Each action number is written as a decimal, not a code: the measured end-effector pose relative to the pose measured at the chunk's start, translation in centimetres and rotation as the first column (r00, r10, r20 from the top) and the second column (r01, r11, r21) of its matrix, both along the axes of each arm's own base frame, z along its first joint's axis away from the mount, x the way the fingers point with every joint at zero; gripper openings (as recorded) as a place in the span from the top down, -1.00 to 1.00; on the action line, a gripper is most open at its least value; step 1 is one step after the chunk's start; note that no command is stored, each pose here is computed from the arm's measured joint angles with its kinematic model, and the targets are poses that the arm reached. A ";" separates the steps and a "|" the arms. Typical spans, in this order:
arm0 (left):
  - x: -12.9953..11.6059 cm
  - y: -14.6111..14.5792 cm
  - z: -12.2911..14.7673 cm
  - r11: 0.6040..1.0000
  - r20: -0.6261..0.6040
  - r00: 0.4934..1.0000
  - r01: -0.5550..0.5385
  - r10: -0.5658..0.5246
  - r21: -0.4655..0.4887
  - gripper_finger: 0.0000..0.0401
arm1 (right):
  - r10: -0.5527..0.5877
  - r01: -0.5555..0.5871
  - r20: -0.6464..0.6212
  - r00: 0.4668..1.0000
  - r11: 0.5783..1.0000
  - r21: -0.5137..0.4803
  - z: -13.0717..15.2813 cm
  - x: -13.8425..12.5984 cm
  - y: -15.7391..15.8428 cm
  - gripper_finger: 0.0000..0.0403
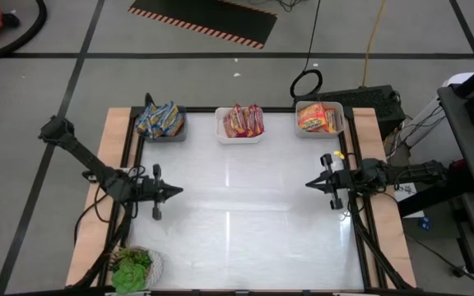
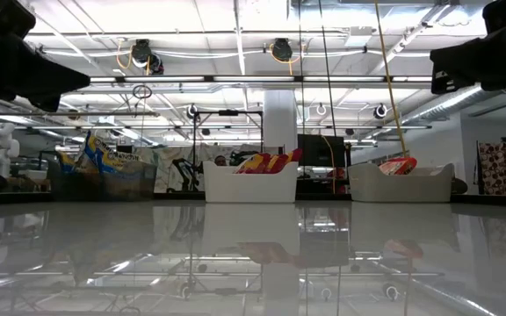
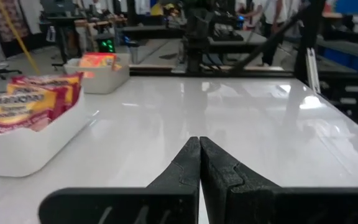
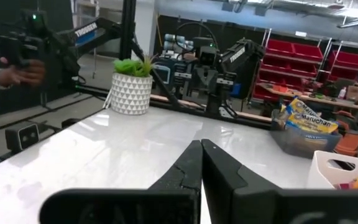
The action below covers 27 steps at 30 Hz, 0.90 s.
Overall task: Sort Maruchan noodles
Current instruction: Return to Home Position
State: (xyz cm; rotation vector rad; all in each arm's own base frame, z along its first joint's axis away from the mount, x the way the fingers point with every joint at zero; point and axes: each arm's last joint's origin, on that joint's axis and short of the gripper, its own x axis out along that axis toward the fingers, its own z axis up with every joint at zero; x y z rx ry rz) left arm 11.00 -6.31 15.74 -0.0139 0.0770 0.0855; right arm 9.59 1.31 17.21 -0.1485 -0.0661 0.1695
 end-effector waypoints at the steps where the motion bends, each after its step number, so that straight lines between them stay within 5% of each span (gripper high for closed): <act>1: -0.1 -0.1 -0.1 1.000 -0.008 1.000 0.008 -0.008 0.003 0.98 | 0.000 0.000 0.000 1.000 1.000 0.007 0.0 0.0 0.0 1.00; 10: -0.8 -0.1 0.5 0.990 0.019 0.995 0.099 -0.102 0.105 0.98 | 0.008 -0.004 -0.029 1.000 0.992 0.123 -0.1 0.0 0.0 1.00; 27: -2.0 3.1 1.7 0.966 0.131 0.975 0.147 -0.177 0.213 0.98 | 0.008 -0.004 -0.028 1.000 0.992 0.128 -0.1 0.0 0.0 1.00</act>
